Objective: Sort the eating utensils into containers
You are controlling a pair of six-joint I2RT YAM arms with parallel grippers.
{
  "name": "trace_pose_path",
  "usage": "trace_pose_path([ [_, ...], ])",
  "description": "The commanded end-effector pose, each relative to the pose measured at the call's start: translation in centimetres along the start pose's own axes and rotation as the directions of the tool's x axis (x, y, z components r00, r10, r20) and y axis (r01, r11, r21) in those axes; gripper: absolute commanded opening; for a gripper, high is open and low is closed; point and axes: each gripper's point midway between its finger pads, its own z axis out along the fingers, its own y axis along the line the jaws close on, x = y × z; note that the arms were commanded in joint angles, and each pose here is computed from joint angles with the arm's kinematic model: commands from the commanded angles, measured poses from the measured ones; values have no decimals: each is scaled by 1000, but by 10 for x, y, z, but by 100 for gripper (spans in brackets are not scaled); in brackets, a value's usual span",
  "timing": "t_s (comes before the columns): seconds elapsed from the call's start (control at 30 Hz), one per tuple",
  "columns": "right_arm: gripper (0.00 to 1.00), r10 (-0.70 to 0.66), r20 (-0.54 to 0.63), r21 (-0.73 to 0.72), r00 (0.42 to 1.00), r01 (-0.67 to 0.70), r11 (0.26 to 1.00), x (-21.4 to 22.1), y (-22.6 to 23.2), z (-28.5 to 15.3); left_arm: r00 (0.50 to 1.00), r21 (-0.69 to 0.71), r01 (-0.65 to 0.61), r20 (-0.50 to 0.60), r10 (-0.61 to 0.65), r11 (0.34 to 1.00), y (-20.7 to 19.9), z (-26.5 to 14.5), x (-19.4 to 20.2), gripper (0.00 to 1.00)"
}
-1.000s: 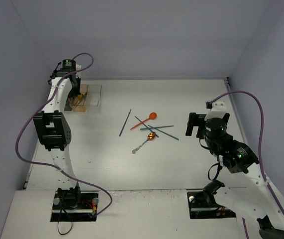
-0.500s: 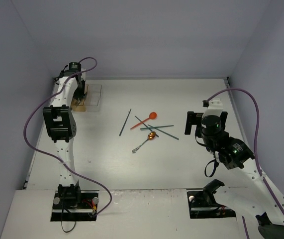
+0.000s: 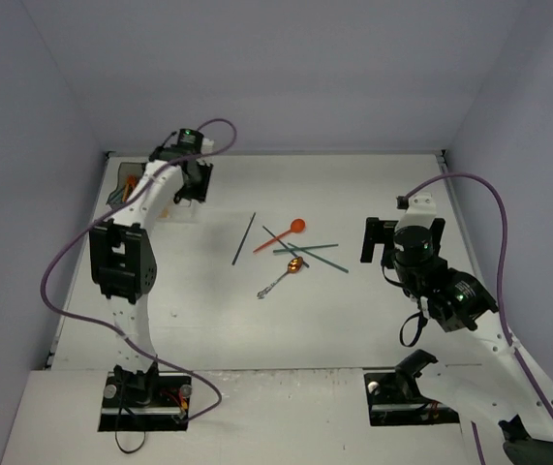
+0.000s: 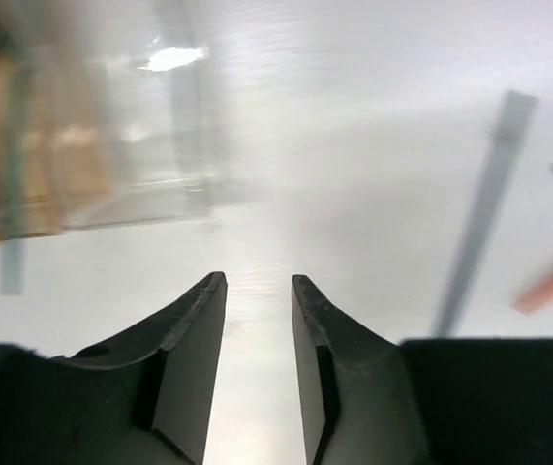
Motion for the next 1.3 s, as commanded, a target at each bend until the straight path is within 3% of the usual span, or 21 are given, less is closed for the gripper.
trace_pose_path([
  [0.0, 100, 42, 84, 7, 996, -43, 999, -21, -5, -7, 987, 188, -94, 146, 67, 978, -96, -50, 6, 34],
  [0.2, 100, 61, 104, -18, 993, -59, 998, -22, -7, -14, 966, 293, -246, 157, 207, 924, -204, -54, 64, 37],
  [0.43, 100, 80, 124, -38, 989, -76, 996, -24, -8, -22, 952, 315, -307, 78, 297, 898, -257, -26, 118, 37],
  [0.8, 100, 106, 149, -54, 983, -99, 994, -30, -10, -29, 945, 328, -314, 18, 326, 891, -274, 6, 144, 36],
  [0.93, 100, 115, 149, -57, 982, -108, 993, -31, -9, -29, 936, 323, -331, -5, 352, 886, -277, 13, 155, 27],
  [1.13, 100, 121, 159, -48, 980, -115, 992, -33, -12, -31, 938, 312, -326, -8, 345, 893, -268, 3, 161, 2],
  [1.27, 100, 120, 157, -49, 980, -114, 992, -33, -12, -30, 943, 303, -319, 4, 334, 898, -257, -16, 159, 0],
])
